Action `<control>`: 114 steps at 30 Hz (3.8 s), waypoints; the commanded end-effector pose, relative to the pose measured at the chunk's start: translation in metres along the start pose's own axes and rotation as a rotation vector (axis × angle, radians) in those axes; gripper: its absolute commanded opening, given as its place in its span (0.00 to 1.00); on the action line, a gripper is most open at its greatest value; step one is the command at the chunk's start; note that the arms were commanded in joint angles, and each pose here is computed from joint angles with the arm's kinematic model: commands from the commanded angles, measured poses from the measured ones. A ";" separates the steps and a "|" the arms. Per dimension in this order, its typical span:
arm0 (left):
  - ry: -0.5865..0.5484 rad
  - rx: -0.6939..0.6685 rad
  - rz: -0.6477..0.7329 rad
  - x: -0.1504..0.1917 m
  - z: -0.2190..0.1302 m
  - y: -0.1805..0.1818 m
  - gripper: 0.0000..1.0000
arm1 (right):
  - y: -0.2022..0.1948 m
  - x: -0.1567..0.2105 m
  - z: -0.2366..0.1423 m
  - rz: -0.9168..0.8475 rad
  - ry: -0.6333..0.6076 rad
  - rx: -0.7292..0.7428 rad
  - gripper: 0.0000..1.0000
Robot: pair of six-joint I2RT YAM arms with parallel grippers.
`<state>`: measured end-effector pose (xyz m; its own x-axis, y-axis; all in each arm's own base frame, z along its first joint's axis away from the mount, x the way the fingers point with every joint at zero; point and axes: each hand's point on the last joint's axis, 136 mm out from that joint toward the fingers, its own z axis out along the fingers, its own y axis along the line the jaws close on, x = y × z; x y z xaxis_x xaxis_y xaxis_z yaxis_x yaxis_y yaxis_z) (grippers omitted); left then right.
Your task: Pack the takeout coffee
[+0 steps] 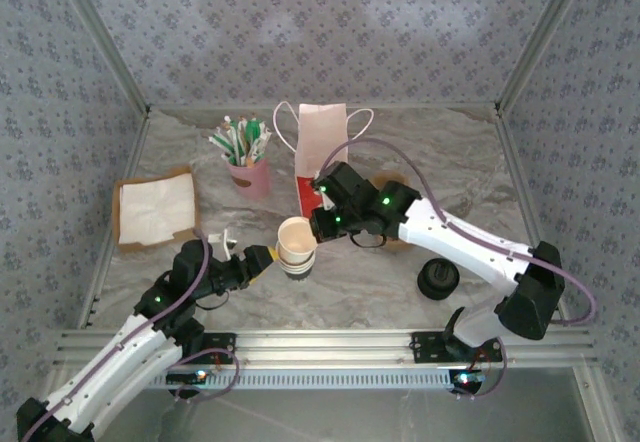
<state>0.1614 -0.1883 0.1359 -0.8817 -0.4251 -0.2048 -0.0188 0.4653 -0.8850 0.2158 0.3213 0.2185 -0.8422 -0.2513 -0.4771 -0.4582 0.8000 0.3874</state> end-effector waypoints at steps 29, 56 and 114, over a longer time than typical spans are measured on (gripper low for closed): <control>-0.140 -0.189 0.325 -0.042 -0.046 -0.071 0.99 | -0.101 0.062 -0.080 0.126 -0.031 0.183 0.00; -0.074 -0.283 0.594 -0.013 0.005 -0.117 0.99 | -0.142 0.097 -0.023 0.212 0.042 0.276 0.72; 0.225 -0.294 0.902 0.077 0.115 -0.164 1.00 | -0.274 0.172 -0.056 0.907 -0.017 0.669 0.88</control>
<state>0.1496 -0.3828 0.2002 -0.7150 0.3504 -0.6049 0.6024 0.7478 -0.2789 0.1770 0.0297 0.0737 -0.7967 0.5540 -0.2414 0.5489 0.8305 0.0946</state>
